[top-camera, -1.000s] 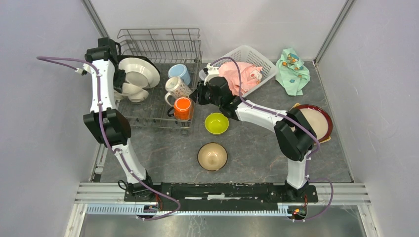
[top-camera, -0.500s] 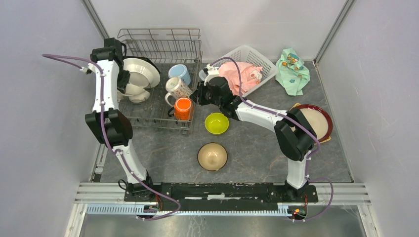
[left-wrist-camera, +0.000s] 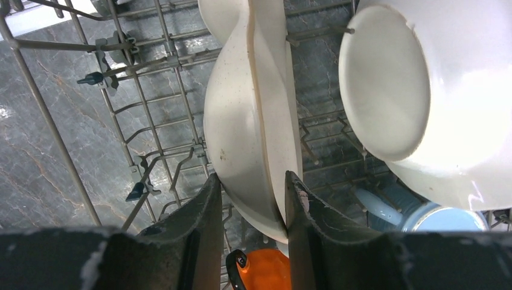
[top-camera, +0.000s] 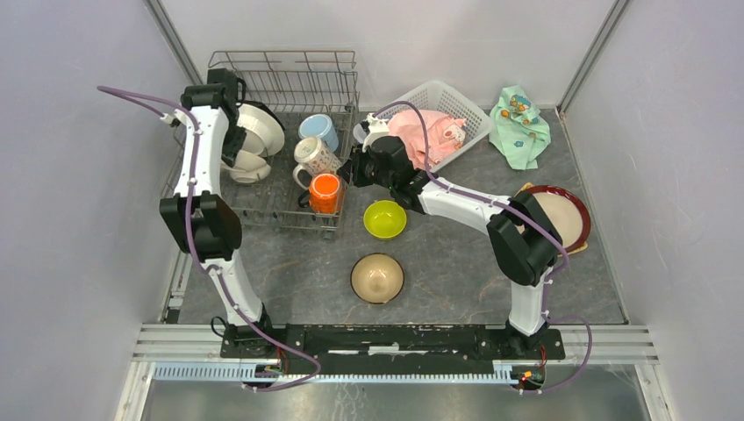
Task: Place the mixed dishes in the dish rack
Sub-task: Insert the plate into the dish rack.
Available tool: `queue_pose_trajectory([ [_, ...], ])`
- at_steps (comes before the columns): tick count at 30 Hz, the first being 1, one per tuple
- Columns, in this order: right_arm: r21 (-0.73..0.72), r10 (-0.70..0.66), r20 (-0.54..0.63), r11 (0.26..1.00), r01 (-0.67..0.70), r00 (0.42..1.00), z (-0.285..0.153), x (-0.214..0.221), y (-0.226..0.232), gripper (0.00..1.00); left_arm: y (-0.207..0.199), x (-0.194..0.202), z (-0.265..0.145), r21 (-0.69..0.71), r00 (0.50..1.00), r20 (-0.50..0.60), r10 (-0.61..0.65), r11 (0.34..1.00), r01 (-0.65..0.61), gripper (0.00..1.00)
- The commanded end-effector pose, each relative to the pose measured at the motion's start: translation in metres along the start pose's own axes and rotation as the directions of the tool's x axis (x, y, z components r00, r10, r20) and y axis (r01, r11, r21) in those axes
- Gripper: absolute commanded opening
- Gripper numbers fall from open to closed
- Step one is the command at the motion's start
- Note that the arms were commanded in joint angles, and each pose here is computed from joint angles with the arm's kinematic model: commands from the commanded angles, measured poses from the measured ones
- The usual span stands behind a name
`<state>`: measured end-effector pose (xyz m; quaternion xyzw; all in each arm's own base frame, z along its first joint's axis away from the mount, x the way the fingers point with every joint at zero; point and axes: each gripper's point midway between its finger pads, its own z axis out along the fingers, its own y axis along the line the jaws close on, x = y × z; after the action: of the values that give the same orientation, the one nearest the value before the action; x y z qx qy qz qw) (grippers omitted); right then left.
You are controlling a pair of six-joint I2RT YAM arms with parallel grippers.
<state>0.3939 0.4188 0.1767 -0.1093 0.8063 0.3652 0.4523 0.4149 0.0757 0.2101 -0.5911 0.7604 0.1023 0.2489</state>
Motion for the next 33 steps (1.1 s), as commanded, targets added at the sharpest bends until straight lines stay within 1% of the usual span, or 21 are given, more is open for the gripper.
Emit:
queue_pose_trajectory([
  [1,0.053,-0.024,-0.144,0.998,0.032,0.989,-0.002,0.045,-0.022,0.28,-0.096,0.061,-0.038,0.388,0.986,-0.15,0.072,0.921,-0.008,0.07],
  [8,0.051,-0.019,-0.141,0.998,0.026,0.99,-0.001,0.045,-0.022,0.28,-0.085,0.075,-0.035,0.382,0.978,-0.132,0.161,0.919,-0.1,0.11],
  [13,0.049,-0.009,-0.139,0.999,0.016,0.99,-0.002,0.045,-0.021,0.28,-0.086,0.085,-0.037,0.4,0.967,-0.152,0.207,0.907,-0.131,0.16],
  [15,0.049,-0.01,-0.134,0.999,0.016,0.991,-0.002,0.044,-0.02,0.29,-0.086,0.082,-0.04,0.406,0.968,-0.144,0.204,0.904,-0.13,0.21],
  [16,0.048,-0.009,-0.134,0.999,0.016,0.991,-0.002,0.044,-0.02,0.28,-0.087,0.08,-0.042,0.411,0.969,-0.138,0.204,0.902,-0.131,0.25],
  [18,0.044,-0.01,-0.129,0.999,0.016,0.992,-0.002,0.042,-0.018,0.29,-0.089,0.077,-0.045,0.42,0.97,-0.124,0.21,0.897,-0.141,0.38],
  [20,0.041,-0.009,-0.122,0.999,0.014,0.993,-0.003,0.039,-0.017,0.29,-0.09,0.075,-0.048,0.425,0.97,-0.117,0.214,0.893,-0.146,0.45],
  [27,0.045,-0.005,-0.128,0.999,0.011,0.992,-0.004,0.04,-0.017,0.33,-0.092,0.072,-0.056,0.445,0.963,-0.111,0.245,0.879,-0.172,0.56],
  [30,0.032,-0.01,-0.137,0.999,0.014,0.991,-0.005,0.041,-0.015,0.35,-0.082,0.067,-0.059,0.42,0.965,-0.091,0.246,0.888,-0.187,0.59],
  [33,0.028,-0.017,-0.132,0.999,0.02,0.991,-0.006,0.038,-0.014,0.35,-0.078,0.059,-0.066,0.417,0.971,-0.064,0.228,0.89,-0.182,0.6],
])
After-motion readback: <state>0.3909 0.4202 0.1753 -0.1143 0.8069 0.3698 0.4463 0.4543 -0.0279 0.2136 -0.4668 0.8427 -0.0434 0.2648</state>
